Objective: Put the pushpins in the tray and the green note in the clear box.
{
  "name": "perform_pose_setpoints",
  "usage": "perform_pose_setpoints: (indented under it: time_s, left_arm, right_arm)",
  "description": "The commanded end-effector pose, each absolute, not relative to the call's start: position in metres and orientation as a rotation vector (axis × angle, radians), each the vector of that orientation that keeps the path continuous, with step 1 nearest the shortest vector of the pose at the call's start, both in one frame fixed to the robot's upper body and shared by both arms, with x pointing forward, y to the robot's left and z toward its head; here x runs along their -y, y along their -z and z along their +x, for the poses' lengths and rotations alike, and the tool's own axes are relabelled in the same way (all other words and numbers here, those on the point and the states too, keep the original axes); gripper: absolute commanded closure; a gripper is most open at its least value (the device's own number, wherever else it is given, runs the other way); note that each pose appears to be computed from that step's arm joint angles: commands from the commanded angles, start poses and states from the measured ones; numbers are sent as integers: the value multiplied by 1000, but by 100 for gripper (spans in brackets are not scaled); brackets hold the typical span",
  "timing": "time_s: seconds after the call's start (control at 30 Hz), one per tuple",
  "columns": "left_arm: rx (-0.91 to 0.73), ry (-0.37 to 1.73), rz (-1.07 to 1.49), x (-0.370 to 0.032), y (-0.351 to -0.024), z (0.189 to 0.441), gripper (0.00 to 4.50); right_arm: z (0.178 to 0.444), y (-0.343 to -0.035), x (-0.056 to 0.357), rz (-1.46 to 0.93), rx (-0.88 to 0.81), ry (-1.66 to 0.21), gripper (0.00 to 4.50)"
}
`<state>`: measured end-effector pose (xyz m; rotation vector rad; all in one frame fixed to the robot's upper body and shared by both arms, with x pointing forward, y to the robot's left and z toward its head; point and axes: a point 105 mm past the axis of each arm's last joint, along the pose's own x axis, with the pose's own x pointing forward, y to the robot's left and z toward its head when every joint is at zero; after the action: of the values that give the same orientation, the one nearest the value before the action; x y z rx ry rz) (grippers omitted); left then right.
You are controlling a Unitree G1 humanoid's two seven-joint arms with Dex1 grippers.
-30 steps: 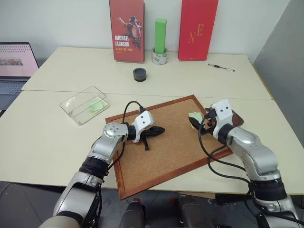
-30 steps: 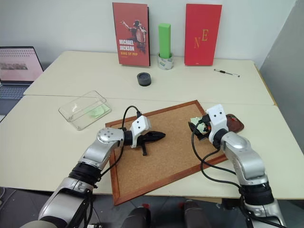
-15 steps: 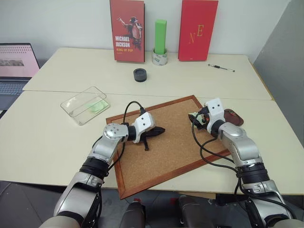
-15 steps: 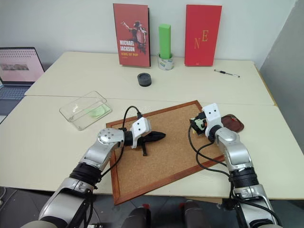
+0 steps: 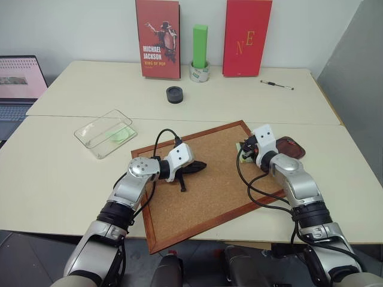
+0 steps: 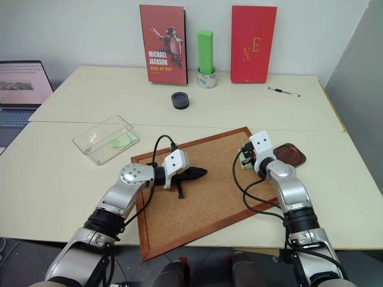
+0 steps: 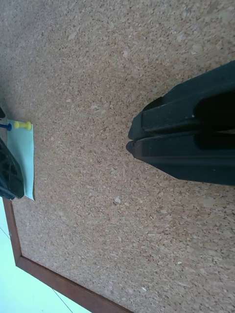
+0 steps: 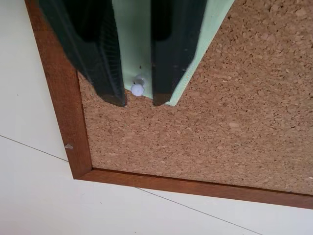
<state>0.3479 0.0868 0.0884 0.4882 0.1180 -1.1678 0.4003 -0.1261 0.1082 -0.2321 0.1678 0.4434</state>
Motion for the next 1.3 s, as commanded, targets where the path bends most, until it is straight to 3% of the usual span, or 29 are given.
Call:
perform_pose_setpoints:
  time_s: [0.03, 0.67, 0.9, 1.13, 1.3]
  left_arm:
    - [-193, 1170, 515, -91, -71, 344, 440]
    - [-218, 1173, 555, -89, -61, 345, 440]
    - [-218, 1177, 556, -89, -60, 344, 440]
    - [-212, 1173, 559, -89, -60, 346, 440]
    - [-204, 1168, 563, -89, -62, 348, 440]
  right_arm:
    - [405, -129, 121, -252, -92, -451, 445]
    - [385, -174, 123, -213, 37, -403, 445]
    - [371, -191, 167, -285, 91, -264, 445]
    - [352, -155, 236, -540, -51, -85, 445]
    - [352, -139, 243, -626, -89, -90, 445]
